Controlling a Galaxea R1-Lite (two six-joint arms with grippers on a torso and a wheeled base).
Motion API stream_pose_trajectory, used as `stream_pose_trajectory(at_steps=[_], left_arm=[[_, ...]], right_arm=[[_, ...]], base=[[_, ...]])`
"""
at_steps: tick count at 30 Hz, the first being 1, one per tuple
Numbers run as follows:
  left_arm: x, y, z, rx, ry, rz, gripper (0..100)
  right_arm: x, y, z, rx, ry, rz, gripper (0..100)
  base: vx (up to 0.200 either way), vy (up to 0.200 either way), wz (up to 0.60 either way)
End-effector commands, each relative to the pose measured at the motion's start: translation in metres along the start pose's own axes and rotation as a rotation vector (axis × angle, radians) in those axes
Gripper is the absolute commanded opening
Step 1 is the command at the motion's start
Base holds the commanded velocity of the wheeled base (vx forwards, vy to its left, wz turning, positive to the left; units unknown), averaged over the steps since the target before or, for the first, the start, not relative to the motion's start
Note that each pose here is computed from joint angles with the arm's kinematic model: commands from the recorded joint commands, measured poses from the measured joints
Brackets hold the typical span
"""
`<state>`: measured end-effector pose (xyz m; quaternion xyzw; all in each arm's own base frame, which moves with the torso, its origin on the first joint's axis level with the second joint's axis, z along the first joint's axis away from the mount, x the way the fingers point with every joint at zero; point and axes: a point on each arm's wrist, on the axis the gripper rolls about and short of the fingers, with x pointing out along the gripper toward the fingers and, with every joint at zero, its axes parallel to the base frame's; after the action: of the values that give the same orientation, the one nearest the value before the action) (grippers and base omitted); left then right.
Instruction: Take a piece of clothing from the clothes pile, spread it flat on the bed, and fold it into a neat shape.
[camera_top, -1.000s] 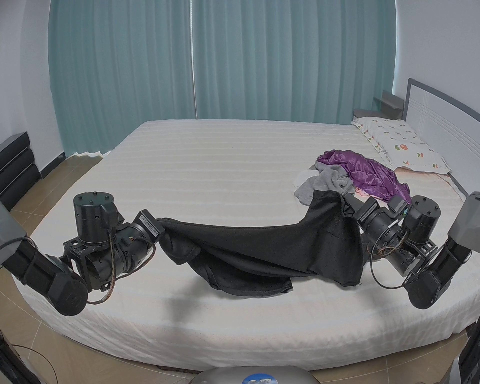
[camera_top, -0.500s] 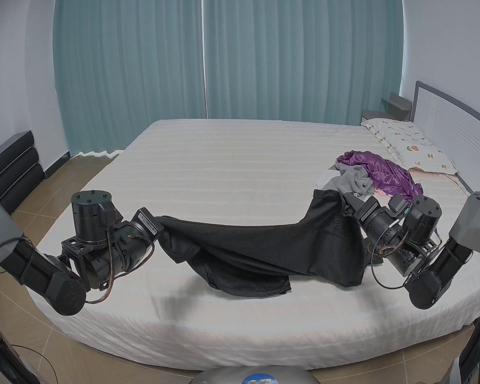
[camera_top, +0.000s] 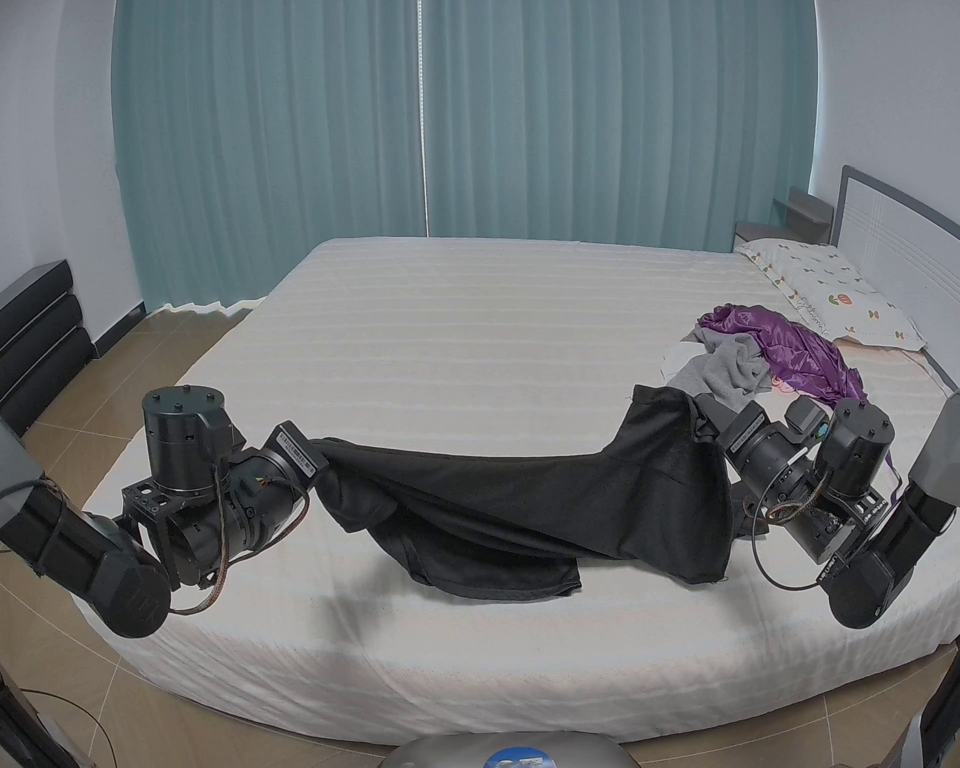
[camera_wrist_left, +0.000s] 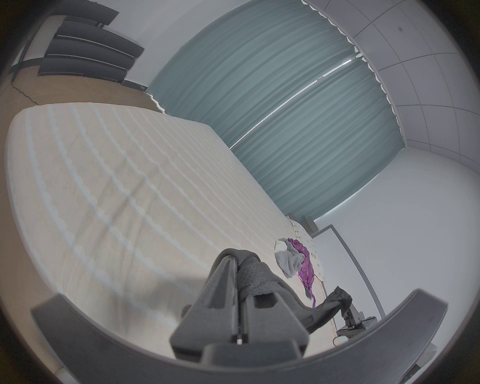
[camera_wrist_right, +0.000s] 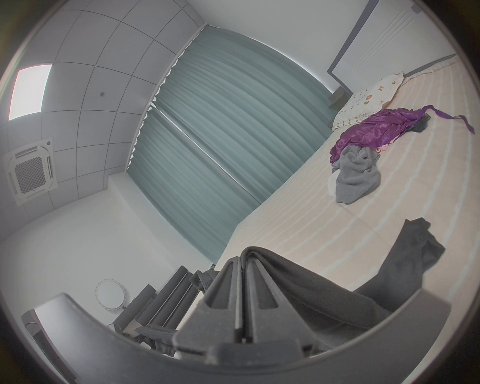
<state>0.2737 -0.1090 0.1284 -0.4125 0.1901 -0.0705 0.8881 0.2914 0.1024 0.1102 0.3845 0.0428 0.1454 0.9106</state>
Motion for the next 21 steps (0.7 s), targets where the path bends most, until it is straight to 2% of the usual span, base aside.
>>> stream_pose_trajectory(at_steps=[1,9,16,21], left_arm=[[-0.002,-0.002,-0.005,0.005,0.004,0.001,0],[-0.024,-0.016,-0.001,0.036,-0.014,-0.057,0],[-0.059,-0.038,0.018,0.042,-0.078,-0.142,0],[-0.067,-0.064,0.040,0.128,-0.123,-0.173,0]], right_arm=[[-0.013,0.004,0.003,-0.003,0.006,0.000,0],[-0.046,0.028,0.027,-0.008,-0.058,0.070,0],[-0.084,0.065,0.067,-0.051,-0.187,0.190,0],[-0.099,0.087,0.086,-0.082,-0.220,0.231,0]], base=[[-0.200,0.000,0.00],[-0.200,0.000,0.00],[0.000,0.000,0.00],[0.000,0.000,0.00]])
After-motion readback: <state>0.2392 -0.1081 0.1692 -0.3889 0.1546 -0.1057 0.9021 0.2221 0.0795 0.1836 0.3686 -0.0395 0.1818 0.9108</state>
